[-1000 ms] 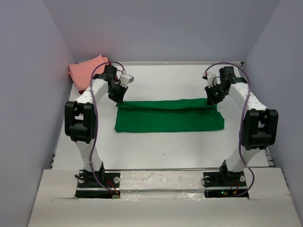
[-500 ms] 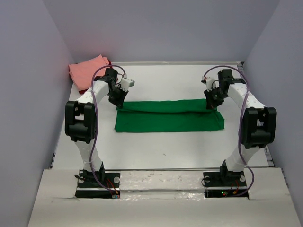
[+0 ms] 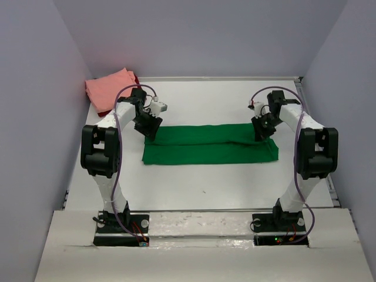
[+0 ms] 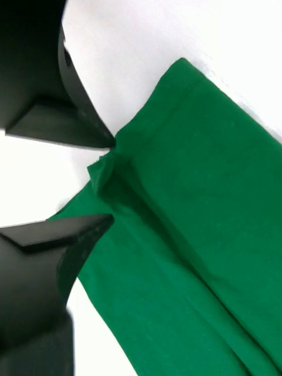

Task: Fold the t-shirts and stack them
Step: Fold the other side of the tshirt into a rectangle

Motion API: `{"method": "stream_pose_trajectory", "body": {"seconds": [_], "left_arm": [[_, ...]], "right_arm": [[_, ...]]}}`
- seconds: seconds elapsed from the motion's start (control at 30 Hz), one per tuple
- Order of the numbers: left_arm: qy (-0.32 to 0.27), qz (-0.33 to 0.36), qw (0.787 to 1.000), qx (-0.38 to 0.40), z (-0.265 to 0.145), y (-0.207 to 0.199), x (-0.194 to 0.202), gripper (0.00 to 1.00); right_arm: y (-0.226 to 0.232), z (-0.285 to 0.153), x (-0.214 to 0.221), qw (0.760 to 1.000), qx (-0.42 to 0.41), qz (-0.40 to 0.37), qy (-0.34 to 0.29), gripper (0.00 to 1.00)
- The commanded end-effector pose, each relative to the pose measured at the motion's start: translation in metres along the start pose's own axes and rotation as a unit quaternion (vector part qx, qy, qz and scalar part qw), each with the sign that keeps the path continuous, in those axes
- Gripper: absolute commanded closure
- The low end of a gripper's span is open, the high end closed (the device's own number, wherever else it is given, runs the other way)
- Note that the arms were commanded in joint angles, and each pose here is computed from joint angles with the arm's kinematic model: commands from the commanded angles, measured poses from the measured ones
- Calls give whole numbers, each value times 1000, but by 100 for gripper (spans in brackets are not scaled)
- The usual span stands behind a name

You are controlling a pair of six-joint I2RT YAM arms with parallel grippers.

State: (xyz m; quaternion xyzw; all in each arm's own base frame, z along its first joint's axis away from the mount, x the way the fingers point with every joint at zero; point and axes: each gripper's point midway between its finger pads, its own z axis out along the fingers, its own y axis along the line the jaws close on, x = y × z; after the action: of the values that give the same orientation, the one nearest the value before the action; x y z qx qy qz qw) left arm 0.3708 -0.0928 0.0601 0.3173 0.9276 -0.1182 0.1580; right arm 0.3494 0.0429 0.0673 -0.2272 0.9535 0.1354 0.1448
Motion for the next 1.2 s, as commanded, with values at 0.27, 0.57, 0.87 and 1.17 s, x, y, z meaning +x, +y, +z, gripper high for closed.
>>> {"method": "stream_pose_trajectory", "body": {"seconds": [0.27, 0.57, 0.87, 1.17], "left_arm": [[13, 1, 1000, 3, -5, -4, 4, 1], [-35, 16, 999, -25, -47, 5, -40, 1], [-119, 29, 990, -67, -120, 12, -106, 1], [-143, 40, 985, -86, -127, 2, -119, 1]], "right_arm": [[1, 10, 12, 999, -11, 16, 34, 35], [-1, -11, -4, 1000, 5, 8, 19, 1], [-19, -78, -78, 995, 70, -28, -72, 0], [-42, -116, -85, 982, 168, -11, -85, 0]]}}
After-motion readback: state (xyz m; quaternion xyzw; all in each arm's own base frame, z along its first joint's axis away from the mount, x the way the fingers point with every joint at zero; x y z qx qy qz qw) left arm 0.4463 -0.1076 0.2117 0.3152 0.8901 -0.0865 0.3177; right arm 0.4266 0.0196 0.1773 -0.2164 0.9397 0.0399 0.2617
